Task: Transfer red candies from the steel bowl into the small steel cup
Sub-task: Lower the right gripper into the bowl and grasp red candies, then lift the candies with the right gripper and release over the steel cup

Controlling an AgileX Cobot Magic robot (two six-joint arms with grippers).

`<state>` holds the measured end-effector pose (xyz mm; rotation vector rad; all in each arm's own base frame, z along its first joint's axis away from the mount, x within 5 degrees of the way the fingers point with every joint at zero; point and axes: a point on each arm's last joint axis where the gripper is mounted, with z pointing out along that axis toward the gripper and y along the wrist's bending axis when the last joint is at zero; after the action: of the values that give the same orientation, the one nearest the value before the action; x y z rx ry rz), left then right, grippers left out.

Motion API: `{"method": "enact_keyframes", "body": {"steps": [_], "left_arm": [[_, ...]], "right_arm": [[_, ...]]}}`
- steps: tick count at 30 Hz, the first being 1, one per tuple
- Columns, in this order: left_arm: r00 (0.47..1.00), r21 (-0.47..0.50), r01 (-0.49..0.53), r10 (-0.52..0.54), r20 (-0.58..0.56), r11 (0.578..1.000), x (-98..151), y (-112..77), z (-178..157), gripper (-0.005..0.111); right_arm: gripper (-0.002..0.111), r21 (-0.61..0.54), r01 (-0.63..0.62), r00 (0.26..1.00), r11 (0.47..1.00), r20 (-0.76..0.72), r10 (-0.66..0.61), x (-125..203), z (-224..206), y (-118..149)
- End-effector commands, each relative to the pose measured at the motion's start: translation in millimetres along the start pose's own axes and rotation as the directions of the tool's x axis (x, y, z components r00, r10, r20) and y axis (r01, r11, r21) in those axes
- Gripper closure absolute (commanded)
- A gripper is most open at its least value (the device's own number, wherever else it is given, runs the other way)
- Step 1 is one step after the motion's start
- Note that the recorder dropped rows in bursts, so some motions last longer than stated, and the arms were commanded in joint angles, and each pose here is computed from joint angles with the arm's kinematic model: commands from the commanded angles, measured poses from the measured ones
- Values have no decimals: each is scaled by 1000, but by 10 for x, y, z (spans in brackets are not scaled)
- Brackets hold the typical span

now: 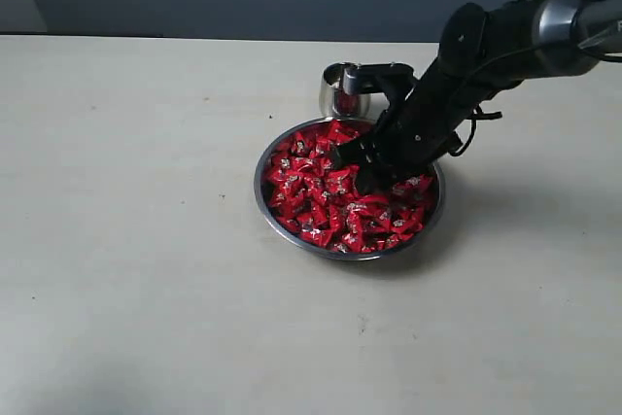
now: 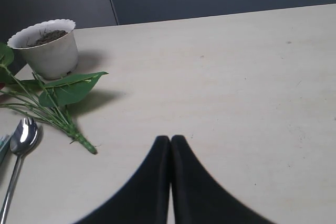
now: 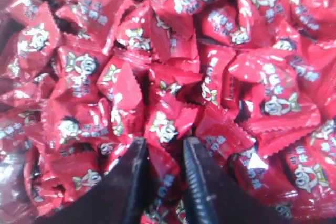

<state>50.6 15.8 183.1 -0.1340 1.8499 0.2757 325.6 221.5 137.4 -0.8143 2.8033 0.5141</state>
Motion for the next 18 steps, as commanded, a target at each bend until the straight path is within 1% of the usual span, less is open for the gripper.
{"method": "enact_keyframes", "body": {"steps": [1, 7, 9, 12, 14, 18], "left_arm": [[1000, 2, 4, -4, 4, 1000, 12, -3, 4, 106], [1000, 2, 4, -4, 4, 1000, 12, -3, 4, 106], [1000, 2, 4, -4, 4, 1000, 12, -3, 4, 106], [1000, 2, 4, -4, 4, 1000, 12, -3, 4, 106], [1000, 2, 4, -4, 4, 1000, 12, -3, 4, 106], [1000, 2, 7, -7, 4, 1000, 12, -4, 4, 106]], "right_arm": [[107, 34, 75, 992, 997, 102, -79, -149, -400, 92], [107, 63, 134, 957, 989, 250, -146, -460, -889, 223], [107, 86, 152, 942, 985, 288, -171, -588, -952, 230], [107, 105, 136, 924, 985, 345, -165, -805, -971, 133], [107, 110, 109, 916, 988, 375, -143, -957, -910, 14], [107, 114, 93, 907, 989, 399, -131, -1199, -750, -146]]}}
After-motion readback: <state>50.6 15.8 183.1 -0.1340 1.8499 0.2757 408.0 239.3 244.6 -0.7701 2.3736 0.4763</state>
